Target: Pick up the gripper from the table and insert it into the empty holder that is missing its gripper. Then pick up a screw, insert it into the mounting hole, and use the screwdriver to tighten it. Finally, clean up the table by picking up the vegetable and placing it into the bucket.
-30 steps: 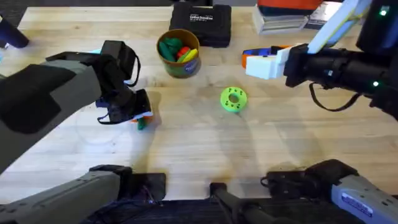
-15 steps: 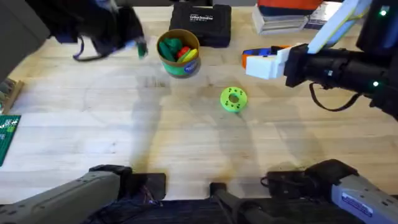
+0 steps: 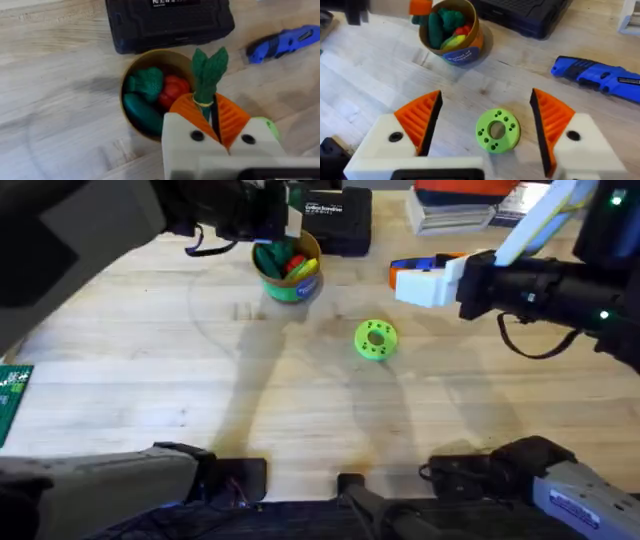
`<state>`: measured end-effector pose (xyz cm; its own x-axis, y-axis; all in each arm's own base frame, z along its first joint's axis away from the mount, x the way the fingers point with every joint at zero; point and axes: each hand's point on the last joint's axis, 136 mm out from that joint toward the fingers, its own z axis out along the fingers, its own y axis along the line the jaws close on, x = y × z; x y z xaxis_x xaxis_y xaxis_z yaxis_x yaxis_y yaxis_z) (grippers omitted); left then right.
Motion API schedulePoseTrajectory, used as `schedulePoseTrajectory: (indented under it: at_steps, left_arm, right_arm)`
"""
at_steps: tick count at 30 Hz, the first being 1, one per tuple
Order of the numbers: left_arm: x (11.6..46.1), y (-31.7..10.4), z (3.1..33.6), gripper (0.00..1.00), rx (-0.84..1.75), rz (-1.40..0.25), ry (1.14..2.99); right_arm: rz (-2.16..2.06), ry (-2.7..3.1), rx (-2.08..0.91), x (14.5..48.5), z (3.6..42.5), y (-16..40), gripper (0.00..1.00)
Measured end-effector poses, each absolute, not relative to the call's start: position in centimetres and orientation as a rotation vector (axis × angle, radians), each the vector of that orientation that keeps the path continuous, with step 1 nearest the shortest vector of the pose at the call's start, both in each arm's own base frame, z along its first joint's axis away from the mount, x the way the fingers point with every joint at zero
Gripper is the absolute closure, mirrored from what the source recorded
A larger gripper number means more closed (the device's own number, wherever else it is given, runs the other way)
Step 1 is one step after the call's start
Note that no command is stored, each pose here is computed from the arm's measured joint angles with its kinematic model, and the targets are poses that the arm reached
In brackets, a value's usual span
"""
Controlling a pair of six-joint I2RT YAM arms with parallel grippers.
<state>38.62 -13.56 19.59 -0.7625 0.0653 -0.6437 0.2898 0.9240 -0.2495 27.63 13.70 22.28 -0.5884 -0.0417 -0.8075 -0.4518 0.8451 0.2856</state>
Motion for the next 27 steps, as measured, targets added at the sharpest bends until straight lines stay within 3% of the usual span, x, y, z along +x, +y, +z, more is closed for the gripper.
schedulePoseTrajectory:
  at_steps: [4,6,11,14,19,27]
  left_arm:
    - [39.0,-13.6,17.9,0.981,0.398,-0.388,2.426]
    - [39.1,-13.6,17.4,0.921,0.441,-0.371,2.428]
    - [39.2,-13.6,16.9,0.428,0.493,-0.354,2.427]
    - [39.2,-13.6,16.9,0.066,0.505,-0.350,2.423]
    - [39.1,-13.6,17.5,0.025,0.549,-0.333,2.395]
    - [34.5,-12.5,24.3,0.022,0.567,-0.316,2.285]
  right_arm:
    - [0.594,2.143,-0.358,27.6,22.3,13.7,0.007]
    - [0.594,2.142,-0.358,27.6,22.3,13.7,0.009]
    - [0.593,2.143,-0.358,27.6,22.3,13.7,0.009]
    - [0.582,2.144,-0.351,27.7,22.2,13.5,0.009]
    - [0.572,2.142,-0.344,27.9,22.3,13.3,0.008]
    - [0.494,2.244,-0.313,26.2,24.7,10.7,0.008]
